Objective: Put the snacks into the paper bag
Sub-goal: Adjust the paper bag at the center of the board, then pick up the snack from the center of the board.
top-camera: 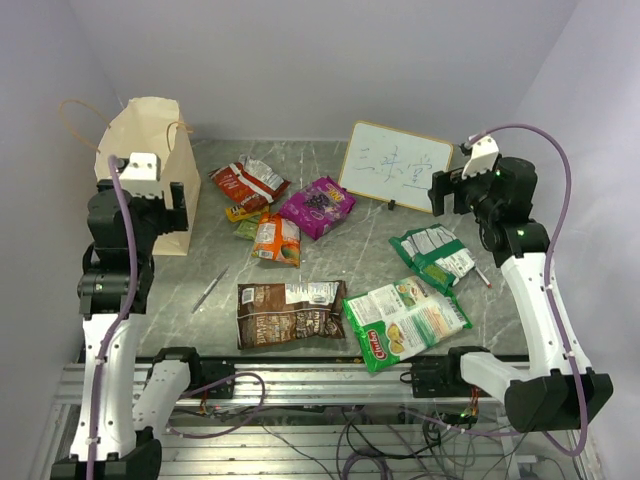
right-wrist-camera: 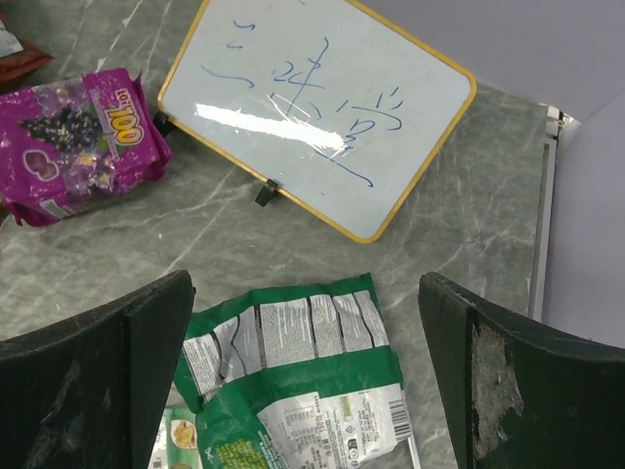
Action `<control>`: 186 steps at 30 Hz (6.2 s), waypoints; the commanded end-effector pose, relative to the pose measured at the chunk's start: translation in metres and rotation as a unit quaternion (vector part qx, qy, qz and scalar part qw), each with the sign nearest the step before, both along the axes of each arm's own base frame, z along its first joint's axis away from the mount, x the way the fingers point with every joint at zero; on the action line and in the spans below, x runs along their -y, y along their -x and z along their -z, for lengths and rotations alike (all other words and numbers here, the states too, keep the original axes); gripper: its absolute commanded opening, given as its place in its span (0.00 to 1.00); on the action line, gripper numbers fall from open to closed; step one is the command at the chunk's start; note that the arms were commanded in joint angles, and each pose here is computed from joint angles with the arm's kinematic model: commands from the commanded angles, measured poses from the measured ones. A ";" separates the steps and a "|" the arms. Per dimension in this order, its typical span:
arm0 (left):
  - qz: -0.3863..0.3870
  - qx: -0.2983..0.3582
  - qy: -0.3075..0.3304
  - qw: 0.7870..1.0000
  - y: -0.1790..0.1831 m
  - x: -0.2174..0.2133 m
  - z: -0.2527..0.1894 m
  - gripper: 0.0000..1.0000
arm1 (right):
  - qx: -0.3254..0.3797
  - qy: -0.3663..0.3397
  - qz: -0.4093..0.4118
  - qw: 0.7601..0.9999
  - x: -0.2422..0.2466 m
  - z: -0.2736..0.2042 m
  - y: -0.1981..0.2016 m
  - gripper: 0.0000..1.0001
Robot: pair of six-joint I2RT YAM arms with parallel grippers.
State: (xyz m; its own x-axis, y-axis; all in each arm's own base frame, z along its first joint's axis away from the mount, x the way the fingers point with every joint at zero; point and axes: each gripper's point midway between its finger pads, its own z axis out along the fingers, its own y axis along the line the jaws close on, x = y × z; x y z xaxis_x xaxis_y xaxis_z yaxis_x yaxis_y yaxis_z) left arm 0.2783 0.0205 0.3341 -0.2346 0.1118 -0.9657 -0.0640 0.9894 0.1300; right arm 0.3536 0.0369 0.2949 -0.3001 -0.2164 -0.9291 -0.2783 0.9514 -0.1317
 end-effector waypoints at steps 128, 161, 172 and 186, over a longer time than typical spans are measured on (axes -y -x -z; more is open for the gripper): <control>0.118 -0.351 -0.073 0.926 -0.098 -0.043 0.031 0.07 | -0.115 0.015 -0.180 0.977 -0.053 0.119 0.019 1.00; 0.251 -0.358 0.033 0.899 -0.053 0.038 0.035 0.07 | -0.267 0.076 -0.419 0.864 -0.222 0.232 0.102 0.88; 0.251 -0.352 0.027 0.901 -0.056 0.041 0.047 0.07 | -0.339 0.054 -0.383 0.858 -0.219 0.262 0.112 0.78; 0.234 -0.307 0.001 0.922 -0.064 0.035 0.032 0.14 | -0.387 0.003 -0.391 0.835 -0.235 0.274 0.122 0.47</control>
